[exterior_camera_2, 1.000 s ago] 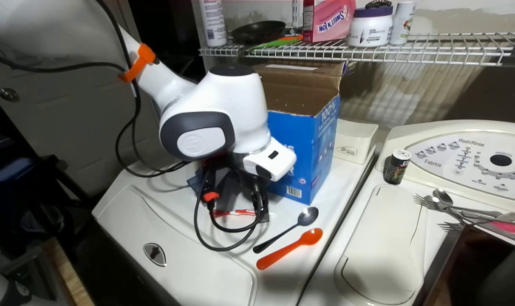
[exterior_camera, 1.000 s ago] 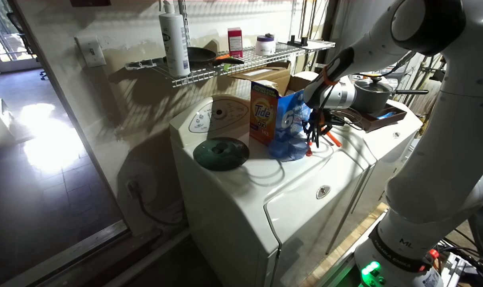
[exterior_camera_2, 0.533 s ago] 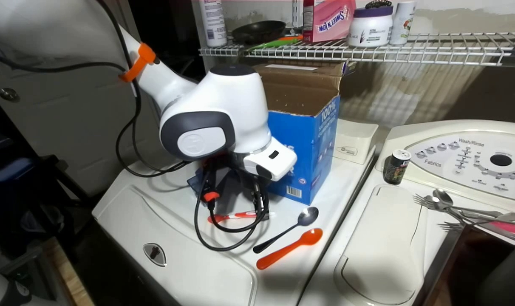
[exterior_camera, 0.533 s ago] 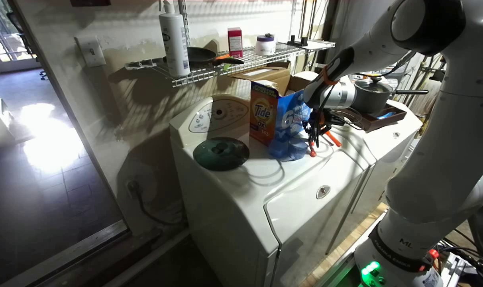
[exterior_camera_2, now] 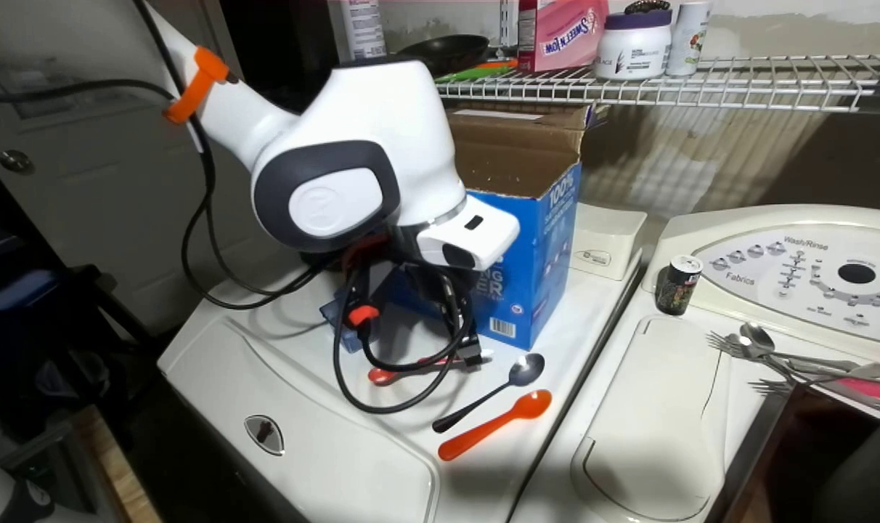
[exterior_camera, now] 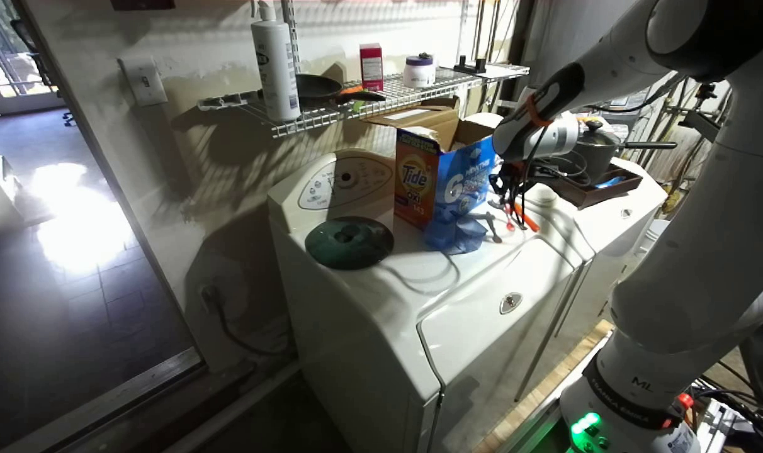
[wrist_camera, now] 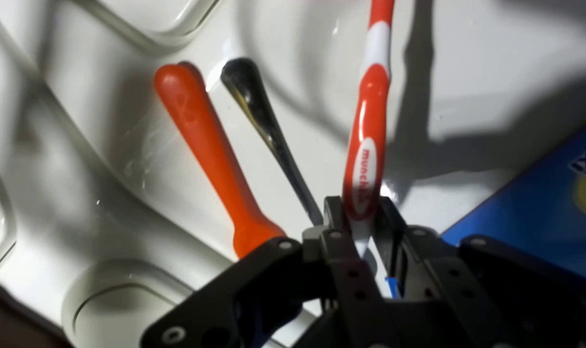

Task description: Use the pink and white spoon to some of the contents of the blue box into the blue cup on the right

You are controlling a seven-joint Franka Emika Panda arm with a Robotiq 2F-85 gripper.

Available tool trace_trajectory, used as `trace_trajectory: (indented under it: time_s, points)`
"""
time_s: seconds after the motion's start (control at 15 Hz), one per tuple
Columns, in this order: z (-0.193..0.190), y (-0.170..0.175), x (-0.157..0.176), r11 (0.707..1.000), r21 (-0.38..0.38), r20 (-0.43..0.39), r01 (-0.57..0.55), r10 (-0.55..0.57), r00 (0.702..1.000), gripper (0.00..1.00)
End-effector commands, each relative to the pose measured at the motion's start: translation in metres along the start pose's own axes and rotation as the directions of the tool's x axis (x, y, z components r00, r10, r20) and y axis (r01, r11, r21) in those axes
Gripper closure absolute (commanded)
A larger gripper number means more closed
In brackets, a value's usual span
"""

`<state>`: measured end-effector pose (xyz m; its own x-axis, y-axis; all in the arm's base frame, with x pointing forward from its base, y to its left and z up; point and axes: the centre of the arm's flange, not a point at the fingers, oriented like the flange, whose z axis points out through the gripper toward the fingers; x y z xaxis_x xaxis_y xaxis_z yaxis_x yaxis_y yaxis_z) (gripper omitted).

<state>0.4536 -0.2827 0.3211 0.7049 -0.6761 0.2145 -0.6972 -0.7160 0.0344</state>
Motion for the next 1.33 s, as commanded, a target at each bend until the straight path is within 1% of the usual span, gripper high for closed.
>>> trace_trajectory:
  time_s: [0.0, 0.07, 0.2, 0.33, 0.53, 0.73, 0.93, 1.13, 1.2, 1.27]
  points:
    - [-0.055, -0.005, -0.007, 0.997, -0.037, -0.111, 0.066, -0.069, 0.991, 0.95]
    - [-0.068, -0.007, -0.004, 0.994, -0.060, -0.141, 0.096, -0.104, 0.985, 0.95]
    - [-0.089, -0.011, -0.001, 0.984, -0.080, -0.204, 0.159, -0.172, 0.964, 0.95]
    - [-0.111, -0.019, 0.001, 0.974, -0.081, -0.265, 0.210, -0.224, 0.938, 0.95]
    - [-0.150, -0.032, 0.000, 0.964, -0.103, -0.353, 0.245, -0.266, 0.897, 0.95]
    - [-0.191, -0.043, 0.000, 0.954, -0.122, -0.436, 0.275, -0.301, 0.848, 0.95]
    - [-0.228, -0.053, 0.007, 0.946, -0.130, -0.489, 0.296, -0.321, 0.811, 0.95]
    - [-0.250, -0.061, 0.016, 0.945, -0.128, -0.533, 0.302, -0.323, 0.783, 0.95]
    - [-0.252, -0.063, 0.018, 0.941, -0.123, -0.525, 0.314, -0.330, 0.784, 0.95]
    - [-0.254, -0.067, 0.022, 0.931, -0.099, -0.501, 0.352, -0.353, 0.790, 0.95]
